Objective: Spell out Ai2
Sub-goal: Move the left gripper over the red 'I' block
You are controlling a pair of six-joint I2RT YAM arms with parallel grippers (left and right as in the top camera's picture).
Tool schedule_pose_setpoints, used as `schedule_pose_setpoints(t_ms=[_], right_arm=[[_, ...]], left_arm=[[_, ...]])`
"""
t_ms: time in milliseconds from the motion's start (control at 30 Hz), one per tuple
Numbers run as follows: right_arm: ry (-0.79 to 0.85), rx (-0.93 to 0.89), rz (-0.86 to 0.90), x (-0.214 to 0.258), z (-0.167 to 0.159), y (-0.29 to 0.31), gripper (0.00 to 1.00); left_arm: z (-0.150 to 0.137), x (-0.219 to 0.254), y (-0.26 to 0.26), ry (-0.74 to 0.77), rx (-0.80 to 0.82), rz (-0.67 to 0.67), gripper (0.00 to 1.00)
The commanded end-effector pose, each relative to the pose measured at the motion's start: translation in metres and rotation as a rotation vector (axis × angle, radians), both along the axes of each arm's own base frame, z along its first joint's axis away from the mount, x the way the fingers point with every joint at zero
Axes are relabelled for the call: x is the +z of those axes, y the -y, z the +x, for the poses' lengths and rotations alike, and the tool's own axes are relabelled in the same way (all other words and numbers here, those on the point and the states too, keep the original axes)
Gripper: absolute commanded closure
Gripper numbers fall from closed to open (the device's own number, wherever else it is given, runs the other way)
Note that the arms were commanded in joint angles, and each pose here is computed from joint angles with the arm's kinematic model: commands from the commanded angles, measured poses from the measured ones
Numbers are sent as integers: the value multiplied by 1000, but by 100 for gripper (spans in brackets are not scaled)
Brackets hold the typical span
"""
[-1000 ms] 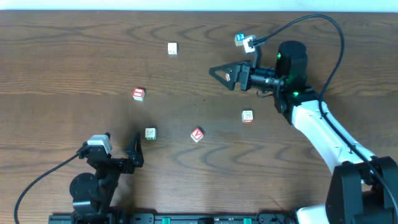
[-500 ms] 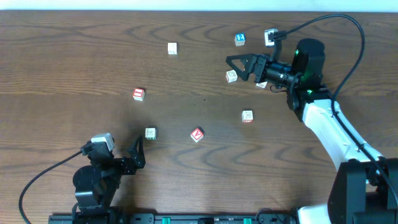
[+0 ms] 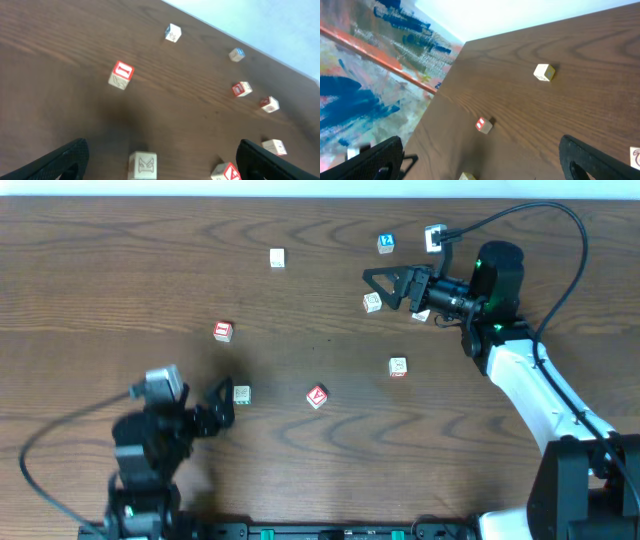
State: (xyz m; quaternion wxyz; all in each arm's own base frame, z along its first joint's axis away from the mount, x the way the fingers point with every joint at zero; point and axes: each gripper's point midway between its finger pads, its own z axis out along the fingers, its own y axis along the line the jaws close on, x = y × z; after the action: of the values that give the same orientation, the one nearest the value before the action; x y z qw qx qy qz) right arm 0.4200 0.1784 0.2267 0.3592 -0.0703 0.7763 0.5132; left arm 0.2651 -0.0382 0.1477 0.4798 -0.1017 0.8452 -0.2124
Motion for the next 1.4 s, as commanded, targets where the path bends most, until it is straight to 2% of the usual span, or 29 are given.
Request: schedule_pose_setpoints(t_ms=[0, 133, 233, 433, 533, 667, 867, 967, 1100, 1200, 1233, 1300, 1367], right_arm=[[3, -11, 7, 4, 4, 6, 1], [3, -13, 5, 3, 4, 7, 1], [-6, -9, 5, 2, 3, 7, 1], [1, -4, -8, -1, 3, 7, 1], [12, -2, -15, -1, 3, 7, 1], [11, -1, -15, -1, 2, 7, 1], [2, 1, -19, -3, 1, 7, 1], [-4, 1, -20, -4, 1, 7, 1], [-8, 1, -20, -5, 1, 7, 1], [-16, 1, -21, -6, 0, 7, 1], [-23, 2, -21, -7, 0, 7, 1], [-32, 1, -22, -9, -1, 7, 1], [-35, 2, -22, -9, -1, 7, 1]], left_arm=[[29, 22, -6, -31, -28, 106, 4], [68, 14, -19, -187, -25, 193, 4], [101, -5, -33, -377, 13, 271, 4], [134, -22, -9, -592, -69, 315, 4], [143, -31, 14, -615, -136, 309, 5], [142, -45, 37, -642, -196, 291, 5], [151, -46, 62, -599, -250, 238, 5], [156, -45, 60, -632, -100, 125, 5], [154, -51, 35, -729, 269, -50, 4], [148, -53, 32, -778, 401, -153, 3], [146, -54, 31, -793, 447, -181, 5], [141, -57, 24, -811, 546, -207, 10], [138, -58, 17, -817, 621, -216, 9]])
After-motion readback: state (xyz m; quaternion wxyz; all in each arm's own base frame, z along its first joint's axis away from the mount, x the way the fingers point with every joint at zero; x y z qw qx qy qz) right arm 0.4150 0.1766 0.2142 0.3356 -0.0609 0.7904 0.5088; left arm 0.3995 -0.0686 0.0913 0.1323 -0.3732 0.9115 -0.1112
